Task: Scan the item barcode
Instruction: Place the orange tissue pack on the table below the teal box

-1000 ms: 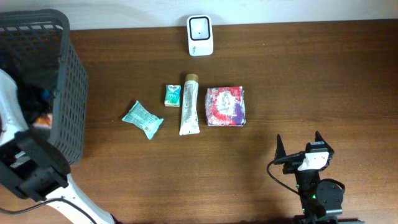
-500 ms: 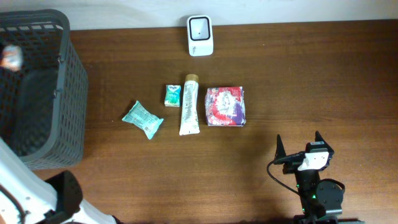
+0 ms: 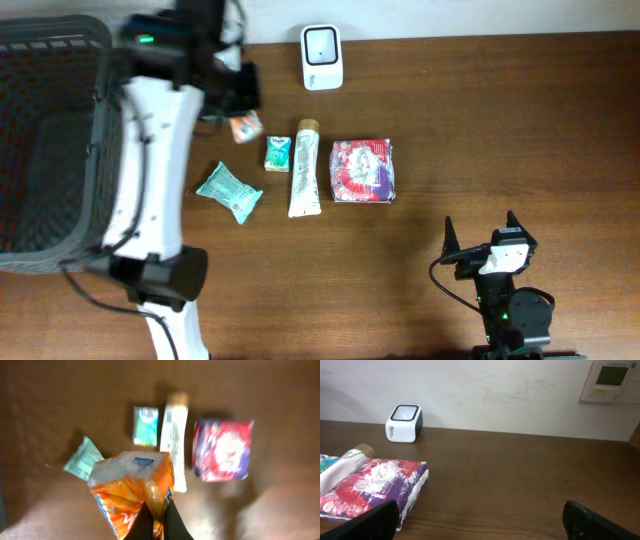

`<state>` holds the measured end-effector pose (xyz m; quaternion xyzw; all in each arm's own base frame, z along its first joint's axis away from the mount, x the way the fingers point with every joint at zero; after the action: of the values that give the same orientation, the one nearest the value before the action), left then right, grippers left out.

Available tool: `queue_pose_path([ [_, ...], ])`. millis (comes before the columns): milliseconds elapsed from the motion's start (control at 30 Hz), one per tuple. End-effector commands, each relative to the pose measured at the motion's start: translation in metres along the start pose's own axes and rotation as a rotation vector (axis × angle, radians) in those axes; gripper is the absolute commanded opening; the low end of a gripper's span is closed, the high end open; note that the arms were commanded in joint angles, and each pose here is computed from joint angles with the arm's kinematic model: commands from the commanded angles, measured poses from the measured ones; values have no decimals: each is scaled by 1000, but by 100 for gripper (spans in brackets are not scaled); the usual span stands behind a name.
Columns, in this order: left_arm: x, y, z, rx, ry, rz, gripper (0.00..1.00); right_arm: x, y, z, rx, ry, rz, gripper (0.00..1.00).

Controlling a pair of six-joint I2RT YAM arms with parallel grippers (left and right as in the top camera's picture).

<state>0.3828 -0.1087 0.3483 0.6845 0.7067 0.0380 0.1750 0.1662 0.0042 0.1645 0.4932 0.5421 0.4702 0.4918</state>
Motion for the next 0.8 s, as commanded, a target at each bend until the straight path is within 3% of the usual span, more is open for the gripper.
queue_pose_path([
  [0,-9,-15,59,172,114,76,0,0,-3,0,5,-3,8,99],
  [233,-21,-54,159,384,166,173,4,0,-3,0,6,-3,8,99],
  [400,-12,-61,192,378,219,187,4,0,-3,0,5,-3,8,99],
  [500,-6,-59,200,342,273,200,6,0,-3,0,5,-3,8,99],
  [633,-7,-55,202,316,270,202,21,0,-3,0,5,-3,8,99],
  [767,-7,-56,201,322,271,201,22,0,-3,0,5,-3,8,99],
])
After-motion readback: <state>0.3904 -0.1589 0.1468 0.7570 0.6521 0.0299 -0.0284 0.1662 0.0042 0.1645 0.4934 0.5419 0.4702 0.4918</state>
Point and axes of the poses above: each gripper's point midway between its finger pads, its own z axis out along the fingers, its own x axis along the line the jaws close on, y = z × x, the point moved 8 cm from there along -z, back along the fingers, and after that the axes turned 1 degree about -z, right-handed, at the moved point
